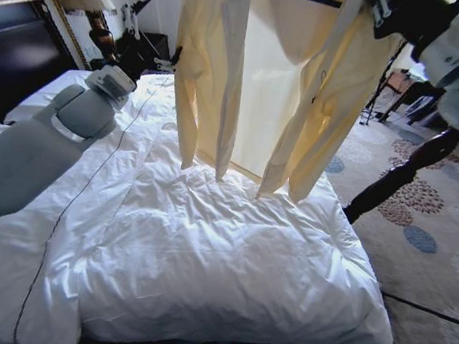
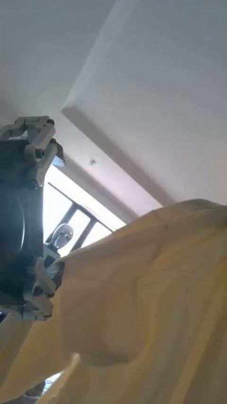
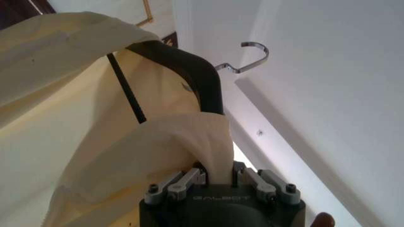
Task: Pick up the clothes from the bed and hang them on the clothes hanger.
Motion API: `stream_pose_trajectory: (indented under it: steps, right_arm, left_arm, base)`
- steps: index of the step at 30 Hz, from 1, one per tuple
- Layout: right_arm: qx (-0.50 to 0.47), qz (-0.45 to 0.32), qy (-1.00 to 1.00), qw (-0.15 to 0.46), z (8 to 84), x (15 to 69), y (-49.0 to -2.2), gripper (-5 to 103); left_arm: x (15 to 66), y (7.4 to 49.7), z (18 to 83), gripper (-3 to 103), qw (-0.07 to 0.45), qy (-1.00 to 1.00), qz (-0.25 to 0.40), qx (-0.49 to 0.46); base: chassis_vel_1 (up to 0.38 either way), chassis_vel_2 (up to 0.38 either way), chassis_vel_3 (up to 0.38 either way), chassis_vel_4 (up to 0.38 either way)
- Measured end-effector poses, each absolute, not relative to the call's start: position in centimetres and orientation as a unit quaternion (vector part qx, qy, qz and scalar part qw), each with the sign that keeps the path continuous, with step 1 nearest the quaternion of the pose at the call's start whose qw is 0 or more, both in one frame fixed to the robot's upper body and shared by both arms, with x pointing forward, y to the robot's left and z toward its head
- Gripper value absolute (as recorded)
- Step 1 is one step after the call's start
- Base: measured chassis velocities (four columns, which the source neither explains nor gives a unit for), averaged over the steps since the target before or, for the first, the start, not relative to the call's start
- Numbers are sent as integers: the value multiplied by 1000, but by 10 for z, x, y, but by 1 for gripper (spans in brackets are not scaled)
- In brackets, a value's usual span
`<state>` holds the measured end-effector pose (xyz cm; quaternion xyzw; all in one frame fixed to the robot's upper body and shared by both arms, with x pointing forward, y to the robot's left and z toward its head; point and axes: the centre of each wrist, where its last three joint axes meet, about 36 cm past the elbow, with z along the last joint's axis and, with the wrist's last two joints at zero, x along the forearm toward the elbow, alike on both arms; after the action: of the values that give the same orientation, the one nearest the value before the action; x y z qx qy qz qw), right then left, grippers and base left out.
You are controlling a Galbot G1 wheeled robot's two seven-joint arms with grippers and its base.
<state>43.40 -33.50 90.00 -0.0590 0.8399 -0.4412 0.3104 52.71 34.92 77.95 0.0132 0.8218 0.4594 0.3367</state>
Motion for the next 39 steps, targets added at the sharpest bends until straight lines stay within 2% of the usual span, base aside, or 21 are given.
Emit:
stream_pose_trajectory:
  steps: [6,10,19,30,39]
  right_arm:
    - [-45,-448,845,289,892,393,-362,17]
    - [-10,-473,841,262,890,351,-397,17]
    - [22,-512,822,248,905,290,-419,17]
    - [72,-555,795,236,916,244,-445,17]
    - [107,-549,801,214,905,216,-463,17]
  left_arm:
    - [525,356,768,100,326,828,456,12]
    - [517,353,754,100,319,834,450,21]
    - [506,350,732,100,309,840,445,30]
    - [496,342,718,100,316,849,423,27]
    - [496,327,700,100,312,857,407,39]
  base:
    - [0,0,0,0]
    - [0,0,0,0]
    - [0,0,0,0]
    - [0,0,0,0]
    - [0,0,0,0]
